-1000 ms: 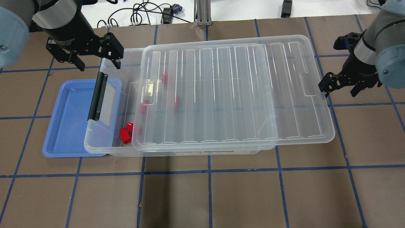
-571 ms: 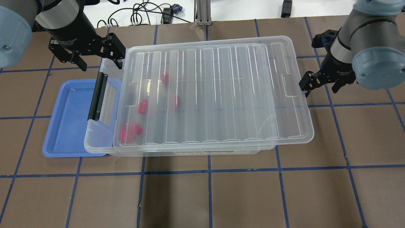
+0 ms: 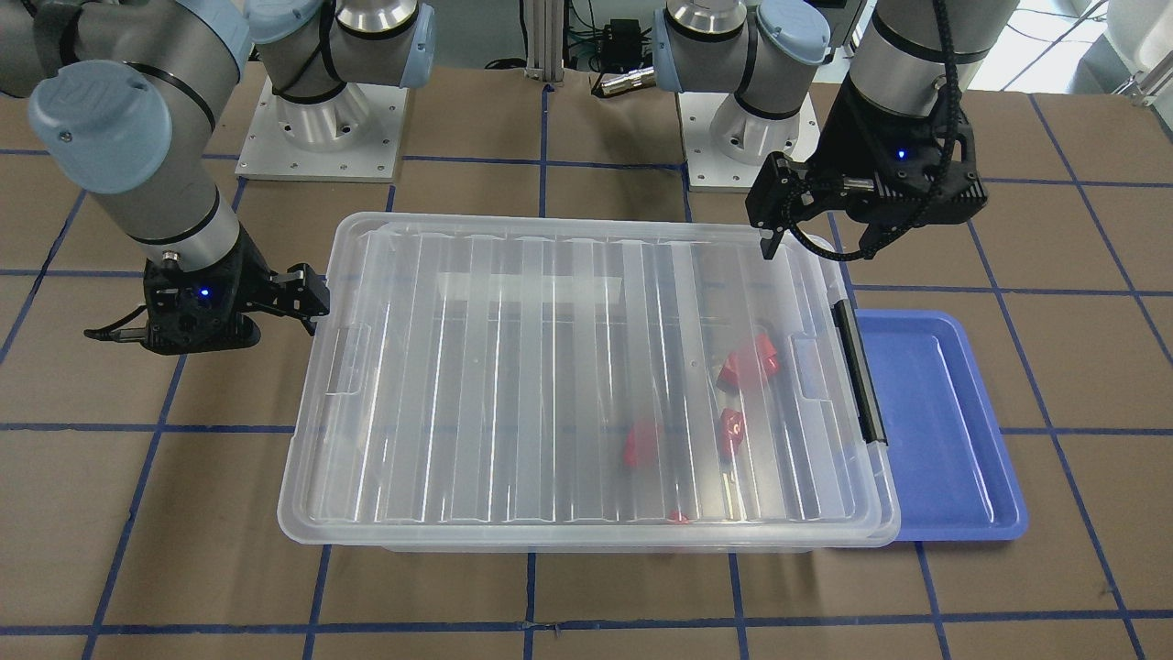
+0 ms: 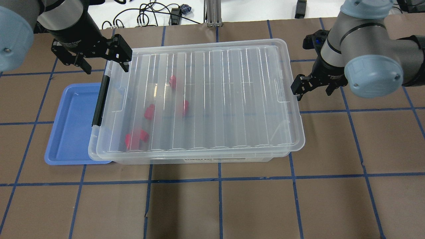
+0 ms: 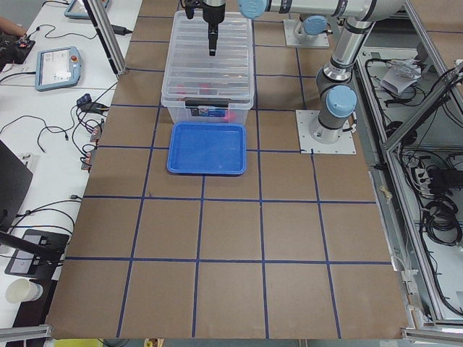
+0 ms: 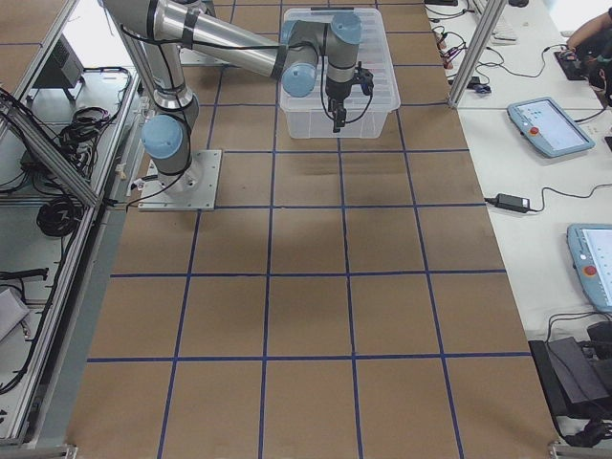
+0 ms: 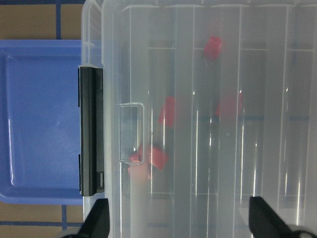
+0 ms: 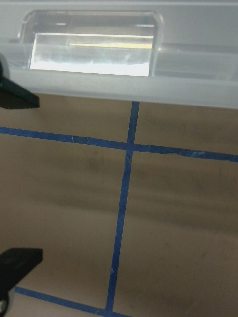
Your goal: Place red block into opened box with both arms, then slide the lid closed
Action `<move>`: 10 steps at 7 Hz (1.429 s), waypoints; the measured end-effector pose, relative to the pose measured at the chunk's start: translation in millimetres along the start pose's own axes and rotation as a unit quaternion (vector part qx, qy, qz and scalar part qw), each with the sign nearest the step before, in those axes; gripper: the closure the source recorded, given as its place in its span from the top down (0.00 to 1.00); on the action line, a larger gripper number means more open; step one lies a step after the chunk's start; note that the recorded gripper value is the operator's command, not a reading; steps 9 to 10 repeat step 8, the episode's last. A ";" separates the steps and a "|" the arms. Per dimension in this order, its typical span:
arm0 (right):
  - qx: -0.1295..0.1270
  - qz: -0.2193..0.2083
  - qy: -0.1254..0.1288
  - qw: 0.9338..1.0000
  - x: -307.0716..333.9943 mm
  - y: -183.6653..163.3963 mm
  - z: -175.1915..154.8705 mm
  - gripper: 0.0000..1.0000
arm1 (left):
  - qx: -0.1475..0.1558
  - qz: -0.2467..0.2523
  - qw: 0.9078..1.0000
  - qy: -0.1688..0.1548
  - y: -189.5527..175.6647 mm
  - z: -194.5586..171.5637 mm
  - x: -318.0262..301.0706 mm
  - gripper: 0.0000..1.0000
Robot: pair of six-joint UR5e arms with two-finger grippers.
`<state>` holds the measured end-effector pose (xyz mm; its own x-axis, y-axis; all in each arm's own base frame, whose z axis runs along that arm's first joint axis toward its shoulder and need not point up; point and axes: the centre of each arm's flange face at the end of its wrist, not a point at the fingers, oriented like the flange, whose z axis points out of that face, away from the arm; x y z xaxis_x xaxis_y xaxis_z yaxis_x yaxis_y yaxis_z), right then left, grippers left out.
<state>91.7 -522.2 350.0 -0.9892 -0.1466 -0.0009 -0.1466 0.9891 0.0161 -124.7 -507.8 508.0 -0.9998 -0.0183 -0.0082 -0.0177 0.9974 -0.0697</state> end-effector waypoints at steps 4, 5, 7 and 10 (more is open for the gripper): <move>0.042 -0.005 0.007 0.999 -10.1 -7.4 -89.4 1.00 | 0.001 -0.001 1.000 0.001 0.1 -0.2 0.4 1.00; 0.037 0.002 0.007 0.999 -22.1 -2.0 -126.7 1.00 | 0.000 -0.001 1.000 0.000 -0.1 0.2 0.7 1.00; 0.015 0.016 0.006 1.000 -46.0 7.2 -158.6 1.00 | 0.000 0.000 1.000 0.001 0.3 0.1 1.4 1.00; 0.011 0.017 0.007 1.000 -50.3 8.1 -159.7 1.00 | -0.001 0.001 1.000 0.001 0.0 0.7 1.7 1.00</move>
